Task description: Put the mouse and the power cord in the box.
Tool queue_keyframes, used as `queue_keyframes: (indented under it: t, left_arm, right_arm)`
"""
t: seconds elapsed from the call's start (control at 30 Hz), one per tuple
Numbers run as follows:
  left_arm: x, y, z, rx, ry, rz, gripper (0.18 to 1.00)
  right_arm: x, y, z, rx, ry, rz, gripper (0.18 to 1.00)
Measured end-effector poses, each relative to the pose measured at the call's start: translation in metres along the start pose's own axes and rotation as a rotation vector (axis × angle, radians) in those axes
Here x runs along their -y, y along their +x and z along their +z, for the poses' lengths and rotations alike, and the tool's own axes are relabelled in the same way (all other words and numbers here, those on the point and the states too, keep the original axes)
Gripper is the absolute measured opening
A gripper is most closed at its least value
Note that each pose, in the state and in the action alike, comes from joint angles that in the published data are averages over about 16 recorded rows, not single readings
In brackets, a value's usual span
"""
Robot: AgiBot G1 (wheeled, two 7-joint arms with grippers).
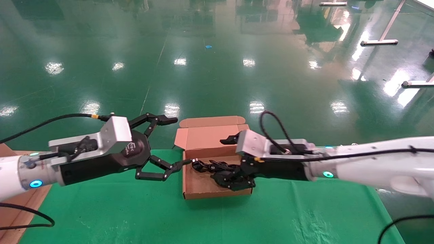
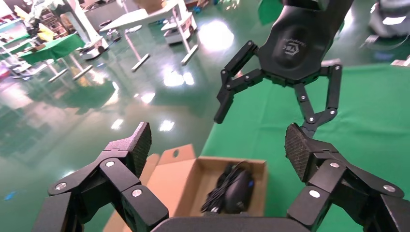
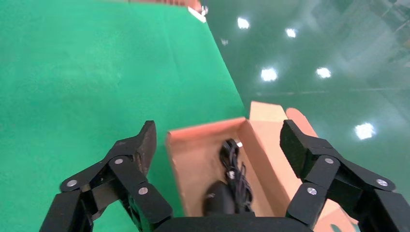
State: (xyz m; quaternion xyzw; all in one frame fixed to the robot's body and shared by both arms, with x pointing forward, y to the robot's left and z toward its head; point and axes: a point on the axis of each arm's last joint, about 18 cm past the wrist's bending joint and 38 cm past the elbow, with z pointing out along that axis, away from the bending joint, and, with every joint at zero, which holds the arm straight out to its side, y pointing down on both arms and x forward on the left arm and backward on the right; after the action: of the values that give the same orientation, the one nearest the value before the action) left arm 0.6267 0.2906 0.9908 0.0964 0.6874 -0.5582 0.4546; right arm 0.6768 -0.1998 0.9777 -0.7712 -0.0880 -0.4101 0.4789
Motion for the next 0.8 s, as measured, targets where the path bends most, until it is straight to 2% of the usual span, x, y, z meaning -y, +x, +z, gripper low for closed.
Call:
queue_keyframes:
  t: [0.3,0.8]
  left_arm:
    - [0.022,0.017,-0.019,-0.049,0.078,-0.098,1.001]
    - [0.061,0.048,-0.054,-0.163,0.157,-0.231,1.001]
  right_arm:
    - [0.005,-0.017,-0.044,0.01,0.125,0.118,0.96]
    - [0.028,-0.051,-0.124,0.067,0.293,0.236,1.0]
